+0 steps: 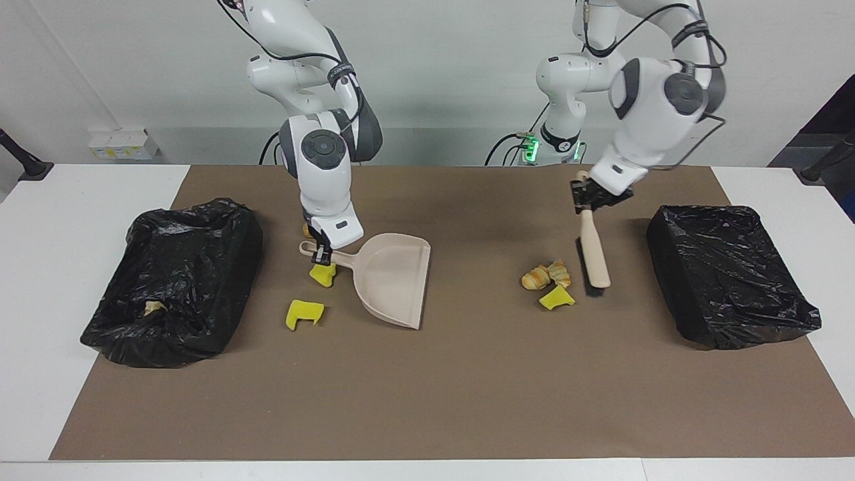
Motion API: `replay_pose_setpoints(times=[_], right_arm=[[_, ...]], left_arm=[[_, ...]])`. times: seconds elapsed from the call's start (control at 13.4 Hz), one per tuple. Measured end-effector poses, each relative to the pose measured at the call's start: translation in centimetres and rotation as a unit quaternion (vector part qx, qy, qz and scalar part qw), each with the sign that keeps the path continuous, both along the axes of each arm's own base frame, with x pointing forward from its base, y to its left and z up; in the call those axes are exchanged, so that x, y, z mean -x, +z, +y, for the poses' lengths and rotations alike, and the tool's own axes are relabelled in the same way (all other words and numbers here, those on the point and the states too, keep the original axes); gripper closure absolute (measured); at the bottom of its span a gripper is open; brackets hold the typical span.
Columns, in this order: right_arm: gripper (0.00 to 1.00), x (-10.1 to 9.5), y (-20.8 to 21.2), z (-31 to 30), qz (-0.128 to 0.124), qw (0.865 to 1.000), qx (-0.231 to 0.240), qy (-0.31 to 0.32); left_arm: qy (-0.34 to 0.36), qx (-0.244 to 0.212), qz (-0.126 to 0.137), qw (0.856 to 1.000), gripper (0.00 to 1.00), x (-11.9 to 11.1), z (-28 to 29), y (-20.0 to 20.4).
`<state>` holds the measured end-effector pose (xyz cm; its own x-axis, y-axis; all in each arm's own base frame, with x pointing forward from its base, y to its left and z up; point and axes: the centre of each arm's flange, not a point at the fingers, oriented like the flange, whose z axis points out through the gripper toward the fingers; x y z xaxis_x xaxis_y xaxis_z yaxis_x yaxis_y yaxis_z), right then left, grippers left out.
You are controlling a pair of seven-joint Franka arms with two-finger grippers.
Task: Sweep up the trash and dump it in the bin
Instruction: 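Carry the brush with the left gripper to the pieces beside the dustpan, then sweep the sponge and bread pieces into the dustpan with the left gripper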
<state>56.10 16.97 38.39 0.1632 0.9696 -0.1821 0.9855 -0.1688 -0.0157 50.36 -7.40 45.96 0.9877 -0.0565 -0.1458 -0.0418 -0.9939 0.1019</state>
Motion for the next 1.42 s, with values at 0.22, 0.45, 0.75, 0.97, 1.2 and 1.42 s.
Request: replay_pose_setpoints(times=[0.22, 0.45, 0.75, 0.97, 1.2, 1.42], right_arm=[[0.68, 0.7, 0.2, 2.1, -0.003, 1.0, 0.003, 0.022], [0.68, 1.2, 0.2, 3.4, -0.003, 0.999, 0.005, 0.035], [0.68, 1.8, 0.2, 4.9, -0.004, 0.999, 0.005, 0.049], [0.68, 1.9, -0.1, 5.6, -0.009, 0.999, 0.004, 0.044], [0.68, 2.4, -0.8, 7.8, -0.016, 0.999, 0.003, 0.032], [0.68, 2.7, -1.8, 9.9, -0.022, 1.0, 0.003, 0.015]], left_arm=[[0.001, -0.008, 0.014, 1.0, 0.74, -1.5, 1.8, -4.0], [0.001, -0.01, 0.027, 1.0, 0.74, -0.8, 1.2, -7.4], [0.023, -0.013, 0.019, 0.999, 0.74, 1.1, -0.8, -10.8], [0.006, 0.008, -0.001, 1.0, 0.74, 2.4, -6.2, -11.0], [0.0, 0.001, -0.002, 1.0, 0.74, 4.4, -12.2, -10.8], [0.027, -0.009, -0.01, 1.0, 0.74, 6.6, -16.9, -10.1]])
